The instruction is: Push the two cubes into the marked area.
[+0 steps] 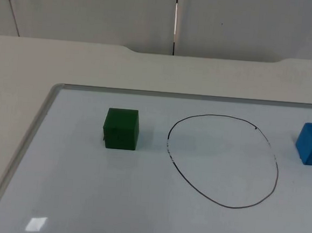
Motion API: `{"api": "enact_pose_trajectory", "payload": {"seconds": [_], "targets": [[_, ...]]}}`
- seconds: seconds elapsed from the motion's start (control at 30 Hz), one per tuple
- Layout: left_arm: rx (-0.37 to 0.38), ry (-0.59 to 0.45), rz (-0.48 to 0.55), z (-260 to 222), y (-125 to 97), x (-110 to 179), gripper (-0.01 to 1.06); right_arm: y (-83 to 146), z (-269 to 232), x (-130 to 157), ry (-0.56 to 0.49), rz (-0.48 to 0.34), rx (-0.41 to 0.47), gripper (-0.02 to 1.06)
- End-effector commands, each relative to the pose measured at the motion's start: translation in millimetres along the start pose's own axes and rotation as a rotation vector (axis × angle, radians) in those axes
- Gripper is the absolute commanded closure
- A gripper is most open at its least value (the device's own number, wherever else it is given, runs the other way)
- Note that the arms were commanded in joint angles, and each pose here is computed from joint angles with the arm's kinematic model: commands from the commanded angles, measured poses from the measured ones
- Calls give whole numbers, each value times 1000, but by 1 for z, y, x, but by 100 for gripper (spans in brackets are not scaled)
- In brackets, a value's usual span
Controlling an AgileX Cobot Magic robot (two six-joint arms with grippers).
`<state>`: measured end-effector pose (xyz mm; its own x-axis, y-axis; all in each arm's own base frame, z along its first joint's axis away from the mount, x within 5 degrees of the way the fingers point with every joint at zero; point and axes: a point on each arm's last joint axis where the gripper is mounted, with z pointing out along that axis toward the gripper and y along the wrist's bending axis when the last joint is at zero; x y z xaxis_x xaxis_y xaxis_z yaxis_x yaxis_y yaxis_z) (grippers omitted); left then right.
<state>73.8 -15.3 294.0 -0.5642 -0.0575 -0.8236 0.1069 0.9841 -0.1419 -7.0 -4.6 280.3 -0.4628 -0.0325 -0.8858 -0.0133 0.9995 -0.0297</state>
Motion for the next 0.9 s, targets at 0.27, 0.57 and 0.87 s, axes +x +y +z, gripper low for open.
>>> {"api": "enact_pose_trajectory", "payload": {"seconds": [0.27,0.57,0.87], "targets": [[172,6,-12,20,-13,-14,62,0,0,0,-8,4,2,-1],[335,-78,21,28,-26,-27,105,0,0,0,-8,4,2,-1],[367,14,-6,57,-25,-30,105,0,0,0,-8,4,2,-1]]}}
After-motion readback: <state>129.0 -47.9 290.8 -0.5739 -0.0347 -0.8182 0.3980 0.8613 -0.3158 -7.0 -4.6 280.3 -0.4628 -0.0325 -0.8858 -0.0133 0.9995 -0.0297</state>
